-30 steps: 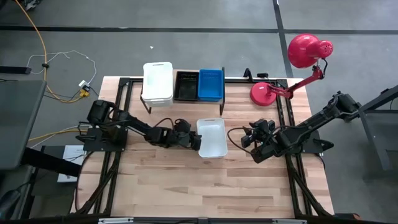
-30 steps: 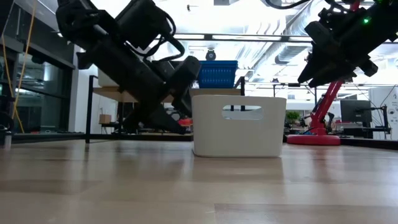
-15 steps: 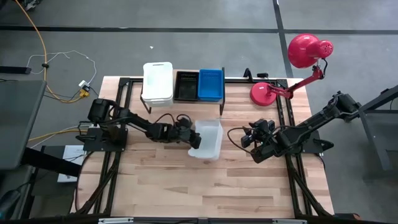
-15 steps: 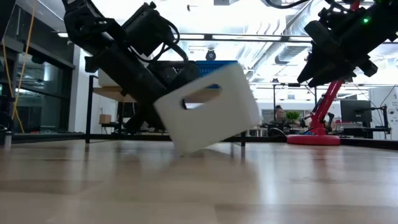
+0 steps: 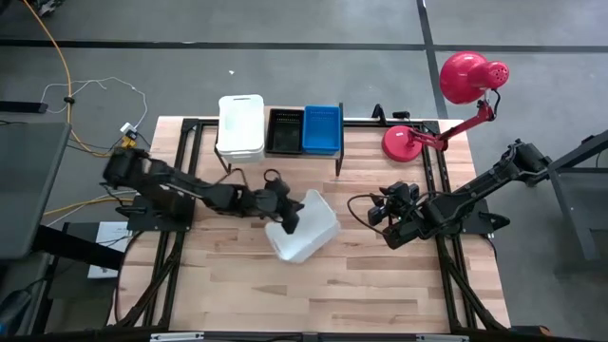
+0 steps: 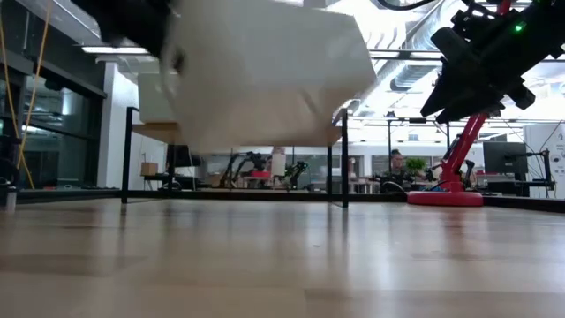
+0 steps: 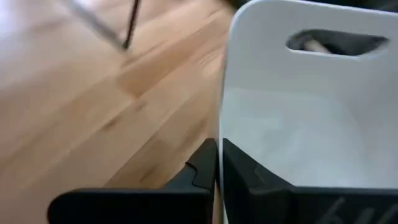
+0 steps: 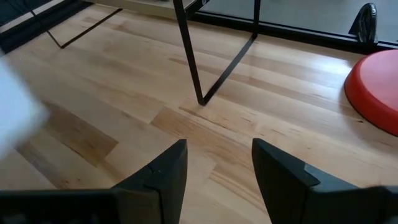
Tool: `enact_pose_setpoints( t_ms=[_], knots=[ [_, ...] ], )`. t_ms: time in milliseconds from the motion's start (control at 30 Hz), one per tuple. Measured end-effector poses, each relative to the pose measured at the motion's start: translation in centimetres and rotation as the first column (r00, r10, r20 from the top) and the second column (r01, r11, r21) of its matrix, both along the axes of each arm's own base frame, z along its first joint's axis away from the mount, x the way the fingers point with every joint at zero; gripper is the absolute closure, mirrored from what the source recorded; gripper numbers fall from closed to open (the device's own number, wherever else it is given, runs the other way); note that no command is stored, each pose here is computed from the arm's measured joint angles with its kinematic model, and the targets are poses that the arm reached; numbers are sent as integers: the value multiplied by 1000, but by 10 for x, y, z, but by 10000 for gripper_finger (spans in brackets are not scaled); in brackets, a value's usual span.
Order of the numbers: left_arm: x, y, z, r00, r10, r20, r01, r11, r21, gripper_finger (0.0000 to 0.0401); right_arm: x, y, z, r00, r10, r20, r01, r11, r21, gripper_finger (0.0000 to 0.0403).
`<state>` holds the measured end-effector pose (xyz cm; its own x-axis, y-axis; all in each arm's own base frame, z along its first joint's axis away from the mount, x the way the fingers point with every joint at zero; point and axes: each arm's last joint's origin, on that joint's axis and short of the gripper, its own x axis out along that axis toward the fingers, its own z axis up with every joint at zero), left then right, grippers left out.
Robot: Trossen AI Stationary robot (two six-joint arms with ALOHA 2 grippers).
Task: Stack baskets on shelf by color
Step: Stack the white bin on the white bin on the shelf
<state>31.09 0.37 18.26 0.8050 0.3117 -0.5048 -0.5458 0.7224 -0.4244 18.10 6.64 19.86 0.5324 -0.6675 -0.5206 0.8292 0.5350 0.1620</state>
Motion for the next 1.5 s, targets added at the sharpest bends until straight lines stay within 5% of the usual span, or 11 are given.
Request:
enact_pose_setpoints(
  t_ms=[167, 267, 467, 667, 833, 1333, 1500],
  knots=[
    [-28, -7, 68, 977, -87, 197, 67, 992, 107, 401, 0, 0, 0, 1000, 0, 4, 0, 1000, 2, 235],
    [-55, -2, 109, 962, -56, 269, 2, 980, 198, 401, 1, 0, 0, 1000, 0, 10, 0, 1000, 5, 235],
    [-104, 30, 195, 965, 230, 127, -261, 900, 350, 401, 2, 1, 1, 1000, -1, 29, 1, 1000, 11, 235],
    [-138, 69, 267, 867, 497, 47, -465, 771, 434, 401, 3, 2, 1, 999, 0, 41, -1, 1000, 13, 235],
    [-151, 96, 279, 766, 641, -54, -556, 701, 446, 401, 4, 2, 1, 999, 3, 39, -3, 1000, 11, 235],
    [-147, 161, 234, 471, 832, -294, -731, 554, 398, 401, 4, 2, 2, 999, 2, 43, -3, 1000, 13, 235],
    [-152, 171, 227, 456, 816, -355, -750, 567, 341, 401, 4, 2, 2, 999, 3, 43, -3, 1000, 13, 235]
  ],
)
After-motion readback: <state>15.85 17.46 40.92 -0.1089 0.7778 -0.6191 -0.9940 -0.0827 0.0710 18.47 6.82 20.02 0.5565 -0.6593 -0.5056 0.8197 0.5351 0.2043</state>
